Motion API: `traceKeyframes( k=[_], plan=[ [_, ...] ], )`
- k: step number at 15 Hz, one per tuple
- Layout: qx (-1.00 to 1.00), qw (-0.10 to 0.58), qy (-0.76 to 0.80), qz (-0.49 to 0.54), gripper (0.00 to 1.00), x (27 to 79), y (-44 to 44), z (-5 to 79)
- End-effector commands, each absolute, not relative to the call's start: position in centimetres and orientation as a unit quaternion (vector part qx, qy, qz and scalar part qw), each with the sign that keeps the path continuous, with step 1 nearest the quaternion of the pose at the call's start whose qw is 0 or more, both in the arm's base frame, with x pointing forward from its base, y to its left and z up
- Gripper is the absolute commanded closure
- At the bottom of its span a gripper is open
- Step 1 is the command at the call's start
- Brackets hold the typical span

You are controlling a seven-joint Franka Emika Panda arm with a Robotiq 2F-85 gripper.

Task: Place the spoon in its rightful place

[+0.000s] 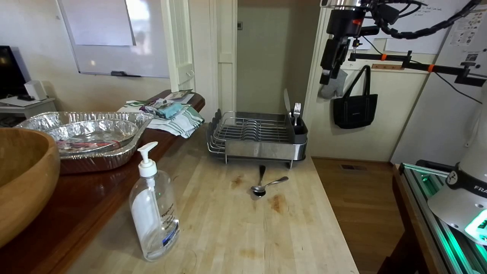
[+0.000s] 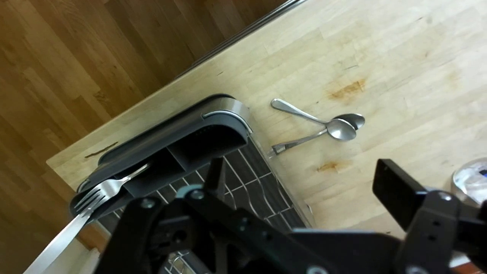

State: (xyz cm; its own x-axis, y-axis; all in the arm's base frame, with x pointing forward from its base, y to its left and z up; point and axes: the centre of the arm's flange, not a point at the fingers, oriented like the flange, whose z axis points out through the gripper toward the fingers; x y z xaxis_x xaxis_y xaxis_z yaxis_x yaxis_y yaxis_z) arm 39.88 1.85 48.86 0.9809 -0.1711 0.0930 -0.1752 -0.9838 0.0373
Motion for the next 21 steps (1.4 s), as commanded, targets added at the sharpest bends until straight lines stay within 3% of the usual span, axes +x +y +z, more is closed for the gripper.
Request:
traceKeyframes(
  k=[1, 14, 21],
  plan=[
    [0.992, -0.011, -0.117, 0.052, 0.00, 41.5, -0.8, 48.1],
    [0.959, -0.053, -0.269, 0.075, 0.00, 41.0, -13.5, 46.7],
    [0.961, -0.024, -0.248, 0.122, 0.00, 40.9, -18.8, 47.1]
  ],
)
